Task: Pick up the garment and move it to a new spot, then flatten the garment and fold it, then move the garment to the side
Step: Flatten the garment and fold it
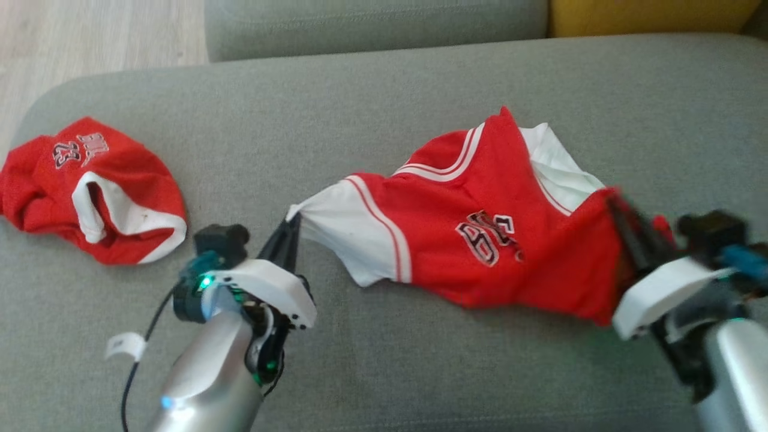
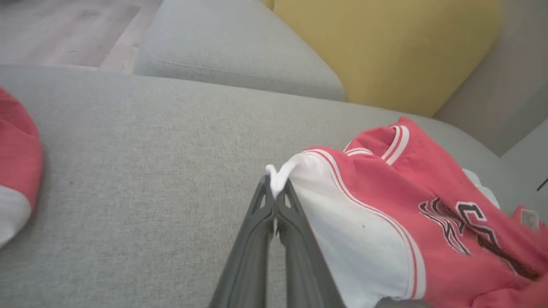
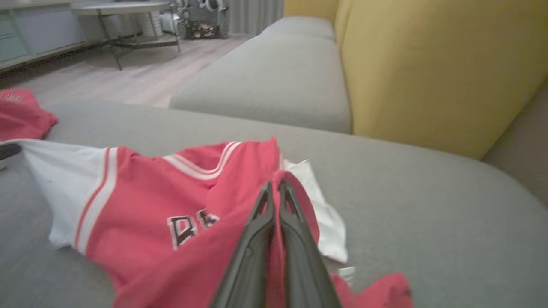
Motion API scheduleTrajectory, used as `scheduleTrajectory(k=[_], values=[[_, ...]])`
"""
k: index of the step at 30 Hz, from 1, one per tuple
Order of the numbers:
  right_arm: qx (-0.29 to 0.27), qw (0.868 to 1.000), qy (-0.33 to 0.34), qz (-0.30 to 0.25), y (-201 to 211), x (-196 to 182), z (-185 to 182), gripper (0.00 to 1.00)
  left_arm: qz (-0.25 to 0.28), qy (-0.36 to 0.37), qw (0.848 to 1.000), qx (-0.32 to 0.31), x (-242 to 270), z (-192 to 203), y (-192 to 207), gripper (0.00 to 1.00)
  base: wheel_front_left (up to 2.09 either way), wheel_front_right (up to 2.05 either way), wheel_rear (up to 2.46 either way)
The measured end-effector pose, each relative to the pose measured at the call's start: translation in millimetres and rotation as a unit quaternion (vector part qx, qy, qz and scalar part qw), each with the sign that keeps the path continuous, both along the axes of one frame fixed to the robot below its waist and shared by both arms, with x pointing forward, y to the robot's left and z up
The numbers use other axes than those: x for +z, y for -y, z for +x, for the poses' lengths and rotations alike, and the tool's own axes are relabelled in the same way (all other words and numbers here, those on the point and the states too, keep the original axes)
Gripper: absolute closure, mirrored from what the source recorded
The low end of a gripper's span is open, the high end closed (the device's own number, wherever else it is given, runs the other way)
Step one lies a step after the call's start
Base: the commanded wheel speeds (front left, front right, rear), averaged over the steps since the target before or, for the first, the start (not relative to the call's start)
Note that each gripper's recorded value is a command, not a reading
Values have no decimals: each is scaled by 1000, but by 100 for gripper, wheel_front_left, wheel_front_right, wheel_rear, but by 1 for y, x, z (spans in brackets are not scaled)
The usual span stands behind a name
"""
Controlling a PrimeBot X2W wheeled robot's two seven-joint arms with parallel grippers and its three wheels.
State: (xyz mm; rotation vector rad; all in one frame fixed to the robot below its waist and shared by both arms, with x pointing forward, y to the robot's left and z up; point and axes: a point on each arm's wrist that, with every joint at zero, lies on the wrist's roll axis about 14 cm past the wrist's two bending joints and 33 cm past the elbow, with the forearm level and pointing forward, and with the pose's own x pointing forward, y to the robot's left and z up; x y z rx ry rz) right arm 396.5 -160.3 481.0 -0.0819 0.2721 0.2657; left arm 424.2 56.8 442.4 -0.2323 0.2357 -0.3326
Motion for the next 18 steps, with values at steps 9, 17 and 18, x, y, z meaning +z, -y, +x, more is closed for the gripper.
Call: scheduleTrajectory(k=[9,17,18], values=[[-90,986,139,-7,72,84,-1,100,-118,60,988,81,62,10,-29,100,0,0,0],[-93,948,303,-30,89,193,6,100,-220,160,961,44,177,16,-23,100,0,0,0],[-90,940,327,-34,90,210,6,100,-234,181,955,37,200,15,-23,100,0,0,0]])
